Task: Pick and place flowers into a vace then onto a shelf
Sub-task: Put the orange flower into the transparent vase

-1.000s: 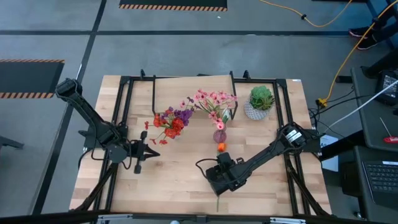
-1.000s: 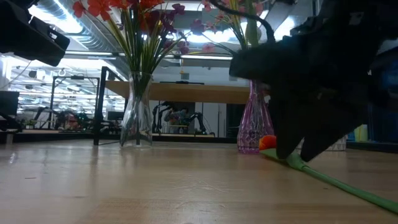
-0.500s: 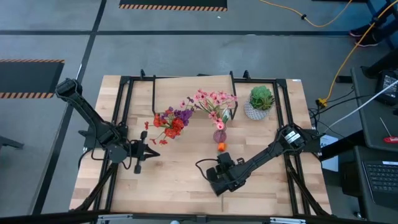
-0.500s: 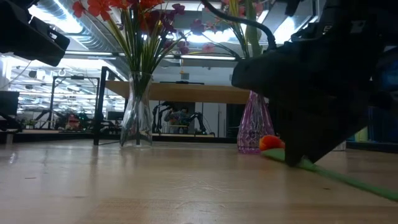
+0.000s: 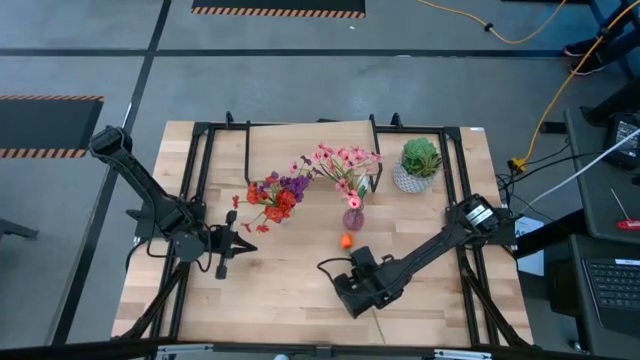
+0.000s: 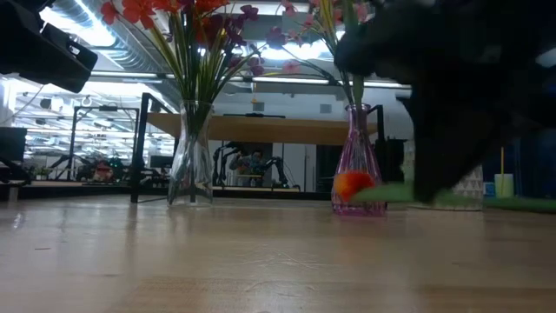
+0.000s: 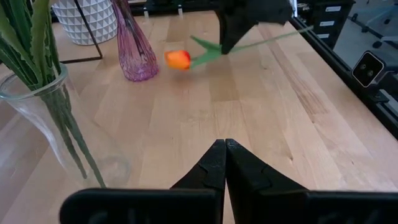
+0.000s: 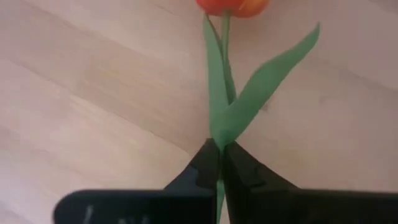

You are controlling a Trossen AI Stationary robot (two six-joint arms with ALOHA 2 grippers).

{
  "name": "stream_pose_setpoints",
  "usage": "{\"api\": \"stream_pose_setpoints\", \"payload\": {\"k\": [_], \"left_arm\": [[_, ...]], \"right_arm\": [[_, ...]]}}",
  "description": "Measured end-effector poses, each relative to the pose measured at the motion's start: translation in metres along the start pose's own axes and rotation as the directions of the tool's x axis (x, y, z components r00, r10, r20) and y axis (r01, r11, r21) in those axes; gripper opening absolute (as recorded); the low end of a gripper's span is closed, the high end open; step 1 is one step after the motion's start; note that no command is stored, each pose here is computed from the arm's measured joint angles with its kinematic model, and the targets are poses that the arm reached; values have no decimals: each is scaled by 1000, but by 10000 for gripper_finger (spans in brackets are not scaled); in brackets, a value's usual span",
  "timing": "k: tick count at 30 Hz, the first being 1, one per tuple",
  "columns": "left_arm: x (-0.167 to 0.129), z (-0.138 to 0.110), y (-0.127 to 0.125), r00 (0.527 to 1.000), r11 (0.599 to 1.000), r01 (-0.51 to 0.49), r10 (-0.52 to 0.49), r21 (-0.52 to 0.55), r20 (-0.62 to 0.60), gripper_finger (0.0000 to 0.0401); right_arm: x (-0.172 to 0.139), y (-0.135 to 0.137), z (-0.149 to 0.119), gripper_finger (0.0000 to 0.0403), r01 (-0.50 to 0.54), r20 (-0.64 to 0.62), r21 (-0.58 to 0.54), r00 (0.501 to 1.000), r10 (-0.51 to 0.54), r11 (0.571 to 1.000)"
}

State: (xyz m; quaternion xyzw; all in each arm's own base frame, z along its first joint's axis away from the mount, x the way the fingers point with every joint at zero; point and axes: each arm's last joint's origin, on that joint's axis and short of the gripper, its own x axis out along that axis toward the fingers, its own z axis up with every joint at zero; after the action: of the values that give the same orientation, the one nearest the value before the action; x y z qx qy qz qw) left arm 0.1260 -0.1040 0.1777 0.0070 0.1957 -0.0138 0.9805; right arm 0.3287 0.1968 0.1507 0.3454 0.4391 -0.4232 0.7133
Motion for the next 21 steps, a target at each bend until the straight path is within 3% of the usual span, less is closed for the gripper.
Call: {"api": "stream_pose_setpoints", "payload": {"k": [12, 17, 21], "left_arm": [[0, 0, 0, 1000, 1000, -10, 10, -1, 5, 16], [0, 1, 0, 1000, 1000, -8, 9, -6, 10, 35], [0, 4, -1, 999, 1000, 1, 0, -30, 36, 53]], "right_arm": [[-66, -9, 12, 2, -171, 75, -154, 980, 184, 973], [-93, -13, 9, 2, -241, 160, -273, 943, 291, 931], [-103, -7, 5, 1, -290, 192, -417, 898, 396, 861]]}}
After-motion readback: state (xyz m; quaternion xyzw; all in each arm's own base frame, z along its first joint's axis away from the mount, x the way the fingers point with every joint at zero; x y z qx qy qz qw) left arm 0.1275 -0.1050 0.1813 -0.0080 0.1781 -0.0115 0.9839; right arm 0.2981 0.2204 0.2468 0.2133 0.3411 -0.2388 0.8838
